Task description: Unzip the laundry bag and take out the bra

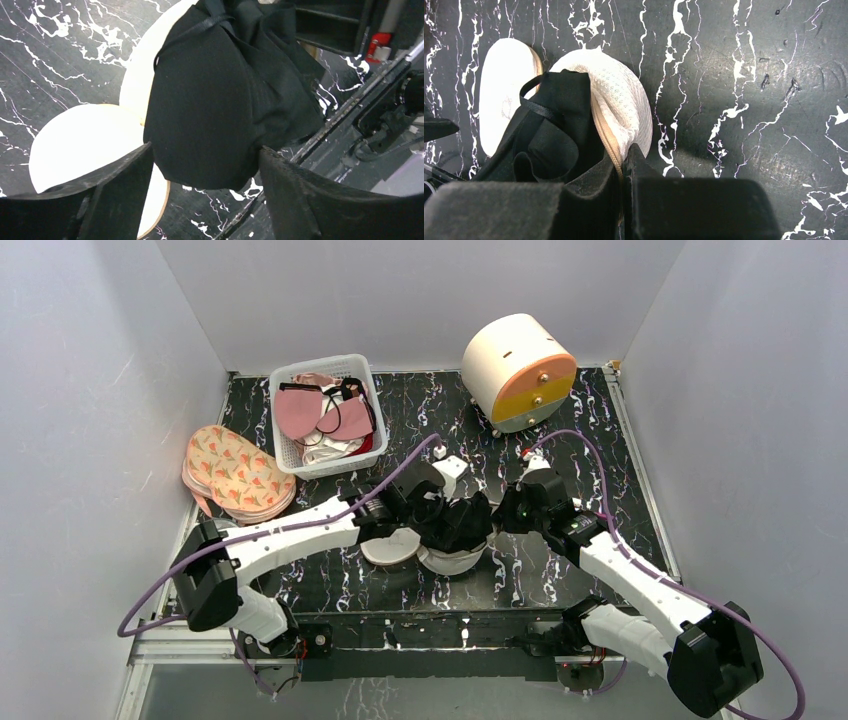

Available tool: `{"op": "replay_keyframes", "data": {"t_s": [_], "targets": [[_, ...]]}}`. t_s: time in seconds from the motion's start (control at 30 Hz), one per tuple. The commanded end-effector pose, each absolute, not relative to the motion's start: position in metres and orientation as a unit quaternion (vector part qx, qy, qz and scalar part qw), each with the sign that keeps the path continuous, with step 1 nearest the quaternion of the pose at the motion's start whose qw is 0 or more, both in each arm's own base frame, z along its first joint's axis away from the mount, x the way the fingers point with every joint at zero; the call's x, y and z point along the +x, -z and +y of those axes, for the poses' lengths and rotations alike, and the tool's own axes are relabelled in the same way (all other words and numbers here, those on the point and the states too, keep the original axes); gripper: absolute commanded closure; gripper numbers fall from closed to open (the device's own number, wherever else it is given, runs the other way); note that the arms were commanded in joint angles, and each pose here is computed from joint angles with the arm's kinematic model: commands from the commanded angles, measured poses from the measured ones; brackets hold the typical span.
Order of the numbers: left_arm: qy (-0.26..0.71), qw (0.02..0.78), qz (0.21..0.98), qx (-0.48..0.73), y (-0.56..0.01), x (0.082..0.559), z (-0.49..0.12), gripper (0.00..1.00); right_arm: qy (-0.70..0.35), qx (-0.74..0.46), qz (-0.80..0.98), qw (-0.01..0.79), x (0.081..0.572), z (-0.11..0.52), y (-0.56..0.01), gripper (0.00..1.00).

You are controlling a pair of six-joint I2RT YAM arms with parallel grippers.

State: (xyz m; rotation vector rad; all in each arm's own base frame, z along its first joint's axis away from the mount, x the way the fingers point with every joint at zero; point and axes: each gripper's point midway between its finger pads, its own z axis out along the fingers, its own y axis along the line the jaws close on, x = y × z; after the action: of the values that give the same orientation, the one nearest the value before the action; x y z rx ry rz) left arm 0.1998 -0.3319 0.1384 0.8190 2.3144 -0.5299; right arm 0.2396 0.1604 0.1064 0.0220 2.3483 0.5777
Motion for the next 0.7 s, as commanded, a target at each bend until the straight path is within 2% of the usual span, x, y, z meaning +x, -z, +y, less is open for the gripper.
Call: {"op": "replay_keyframes", "data": {"t_s": [0.0, 0.07, 0.23, 0.27, 0.47, 0.67], "targets": [[0.228, 0.306, 0.851, 0.36, -0.15, 0.185, -0.33, 0.16, -0.232, 0.006, 0.9, 0.369, 0.244, 0.164, -0.111, 0.99], [0.245, 0.295, 0.845, 0.374, -0.148, 0.179, -0.335, 0.07, -0.232, 0.006, 0.901, 0.367, 0.243, 0.164, -0.111, 0.99], [0.244, 0.294, 0.845, 0.374, -0.138, 0.177, -0.332, 0.04, -0.232, 0.006, 0.901, 0.366, 0.242, 0.163, -0.111, 0.99], [0.244, 0.294, 0.846, 0.373, -0.137, 0.177, -0.332, 0.06, -0.231, 0.006, 0.901, 0.366, 0.242, 0.163, -0.111, 0.99], [0.23, 0.307, 0.846, 0.369, -0.137, 0.188, -0.336, 0.36, -0.235, 0.005, 0.902, 0.362, 0.242, 0.165, -0.109, 0.99], [0.205, 0.31, 0.848, 0.378, -0.131, 0.198, -0.339, 0.5, -0.237, 0.003, 0.902, 0.362, 0.243, 0.167, -0.11, 0.99]]}}
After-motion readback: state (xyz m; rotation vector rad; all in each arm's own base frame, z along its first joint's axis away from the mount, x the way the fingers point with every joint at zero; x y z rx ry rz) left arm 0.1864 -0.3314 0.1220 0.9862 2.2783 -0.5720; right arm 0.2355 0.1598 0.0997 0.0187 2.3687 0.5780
